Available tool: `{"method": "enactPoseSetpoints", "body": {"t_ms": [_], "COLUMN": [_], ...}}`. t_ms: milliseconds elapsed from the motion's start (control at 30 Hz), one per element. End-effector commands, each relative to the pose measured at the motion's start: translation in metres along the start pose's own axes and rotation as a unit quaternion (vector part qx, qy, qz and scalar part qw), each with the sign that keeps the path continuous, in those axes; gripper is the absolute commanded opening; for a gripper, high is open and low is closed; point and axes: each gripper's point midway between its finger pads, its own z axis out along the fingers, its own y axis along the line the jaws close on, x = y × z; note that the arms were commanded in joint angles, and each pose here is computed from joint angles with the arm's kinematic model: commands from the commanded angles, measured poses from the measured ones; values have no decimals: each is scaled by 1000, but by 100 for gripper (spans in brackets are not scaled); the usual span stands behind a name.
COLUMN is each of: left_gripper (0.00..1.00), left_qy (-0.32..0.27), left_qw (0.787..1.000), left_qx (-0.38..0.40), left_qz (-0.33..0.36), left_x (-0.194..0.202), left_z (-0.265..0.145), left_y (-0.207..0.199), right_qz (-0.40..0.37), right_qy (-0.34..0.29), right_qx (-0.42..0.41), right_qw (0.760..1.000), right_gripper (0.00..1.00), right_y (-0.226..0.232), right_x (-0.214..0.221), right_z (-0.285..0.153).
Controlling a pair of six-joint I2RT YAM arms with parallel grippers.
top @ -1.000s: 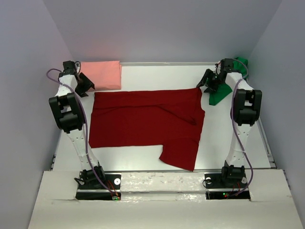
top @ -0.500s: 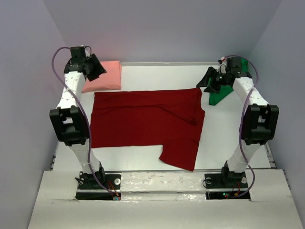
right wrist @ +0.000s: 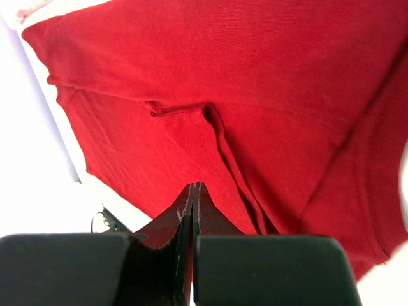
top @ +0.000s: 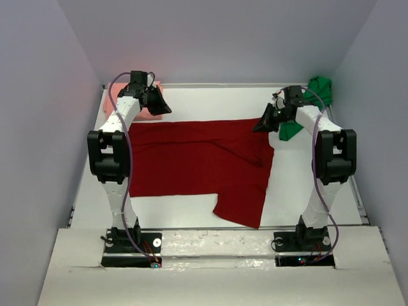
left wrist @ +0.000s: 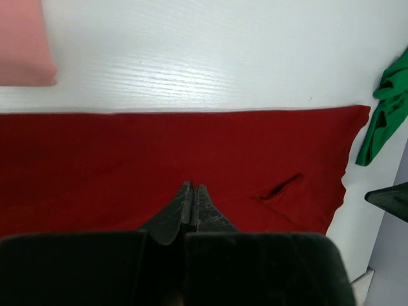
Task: Fold and stack the t-shirts
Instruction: Fold the tshirt
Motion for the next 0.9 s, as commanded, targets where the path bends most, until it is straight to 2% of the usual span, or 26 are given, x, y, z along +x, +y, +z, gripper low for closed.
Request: {"method": "enactPoseSetpoints", "body": {"t_ms": [0, 100, 167, 233, 267, 400, 567, 700, 867], "left_gripper": [0, 0, 0, 0, 0, 0, 0, 0, 0], "left_qy": [6, 39, 63, 78, 85, 112, 143, 171, 186], "left_qw": [997, 995, 993, 992, 991, 989, 985, 980, 978], "left_qx": [67, 87, 95, 94, 95, 91, 86, 83, 77], "left_qz": [27, 33, 40, 44, 48, 46, 53, 52, 48], "left_x": [-5, 12, 28, 38, 46, 67, 94, 115, 125], "left_z": [0, 16, 27, 37, 41, 54, 72, 88, 101], "left_y": [-44, -58, -67, -69, -75, -77, -76, -68, -60], "right_qz": [-29, -19, -24, -30, -33, -40, -49, -51, -54], "right_qy": [-3, 19, 29, 29, 28, 27, 20, 17, 22], "right_qx": [-26, -35, -41, -37, -37, -27, -26, -24, -20], "right_qw": [999, 999, 998, 998, 998, 998, 998, 998, 998], "right_gripper": [0, 0, 25, 40, 44, 50, 49, 53, 56], "right_y": [26, 27, 33, 35, 34, 30, 29, 27, 18], "right_x": [-6, 5, 11, 12, 10, 10, 1, -6, -9], "right_z": [16, 33, 43, 47, 47, 54, 60, 67, 79]}}
